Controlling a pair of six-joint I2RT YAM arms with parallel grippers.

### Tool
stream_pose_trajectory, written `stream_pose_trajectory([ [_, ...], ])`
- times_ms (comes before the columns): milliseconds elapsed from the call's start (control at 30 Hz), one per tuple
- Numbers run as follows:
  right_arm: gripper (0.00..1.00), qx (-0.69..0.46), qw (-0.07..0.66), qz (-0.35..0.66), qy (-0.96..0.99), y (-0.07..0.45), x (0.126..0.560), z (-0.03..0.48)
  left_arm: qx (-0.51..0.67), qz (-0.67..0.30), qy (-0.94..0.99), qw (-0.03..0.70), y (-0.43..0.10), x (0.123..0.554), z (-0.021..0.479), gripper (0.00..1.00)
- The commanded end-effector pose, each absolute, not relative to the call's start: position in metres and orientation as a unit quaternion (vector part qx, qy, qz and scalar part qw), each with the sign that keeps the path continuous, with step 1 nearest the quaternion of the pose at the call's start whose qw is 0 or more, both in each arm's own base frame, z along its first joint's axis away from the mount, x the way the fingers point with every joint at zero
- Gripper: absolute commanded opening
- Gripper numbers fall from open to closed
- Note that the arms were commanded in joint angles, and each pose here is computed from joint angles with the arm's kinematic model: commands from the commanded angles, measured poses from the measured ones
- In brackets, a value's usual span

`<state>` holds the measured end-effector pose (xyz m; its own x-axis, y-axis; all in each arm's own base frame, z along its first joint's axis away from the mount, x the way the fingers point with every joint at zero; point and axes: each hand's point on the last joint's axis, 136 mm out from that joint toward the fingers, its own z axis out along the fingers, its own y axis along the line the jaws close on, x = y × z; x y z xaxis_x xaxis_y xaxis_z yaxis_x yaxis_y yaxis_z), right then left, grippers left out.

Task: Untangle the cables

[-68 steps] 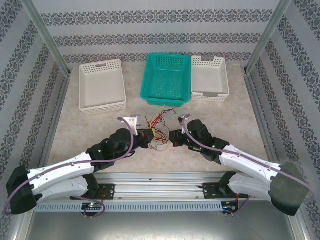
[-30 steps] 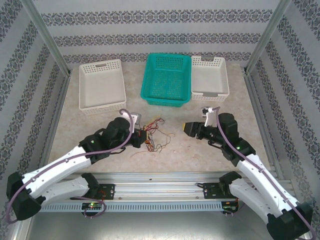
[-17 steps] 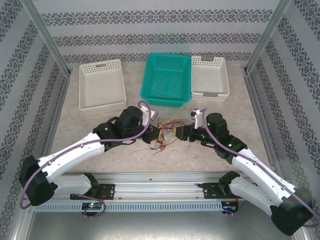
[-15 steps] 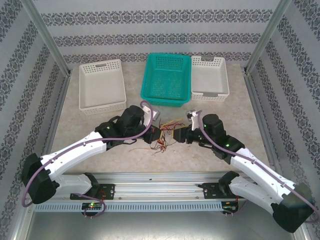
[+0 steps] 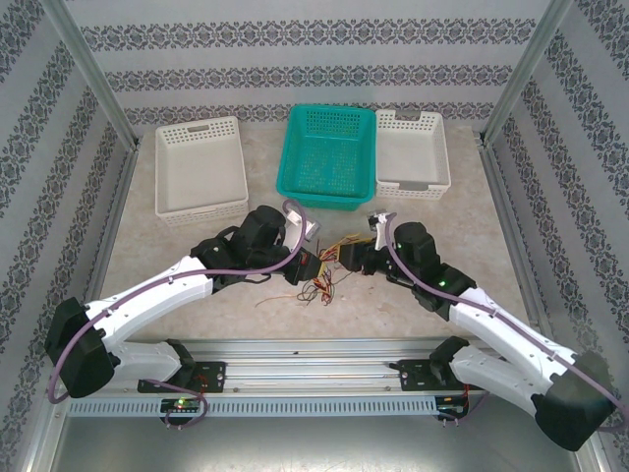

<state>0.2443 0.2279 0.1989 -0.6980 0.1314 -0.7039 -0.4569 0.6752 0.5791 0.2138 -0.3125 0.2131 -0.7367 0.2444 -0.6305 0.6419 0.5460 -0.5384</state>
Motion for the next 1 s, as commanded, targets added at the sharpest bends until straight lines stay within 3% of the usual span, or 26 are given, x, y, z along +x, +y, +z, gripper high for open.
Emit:
stream_pose_trajectory([
  [0,0.52,-0.054,0.374,0.422,0.824,0.232,0.254,0.212,0.289,-0.421,0.820,0.256,-0.319,0.209,0.222,0.00],
  [600,0.57,0.038,0.373,0.468,0.800,0.228,0.261,0.236,0.309,-0.420,0.820,0.234,-0.317,0.197,0.213,0.00],
  [733,0.51,0.038,0.361,0.476,0.801,0.234,0.262,0.234,0.310,-0.420,0.819,0.236,-0.319,0.199,0.213,0.00],
  [967,0.15,0.046,0.382,0.462,0.799,0.228,0.269,0.240,0.317,-0.419,0.819,0.232,-0.319,0.197,0.211,0.00],
])
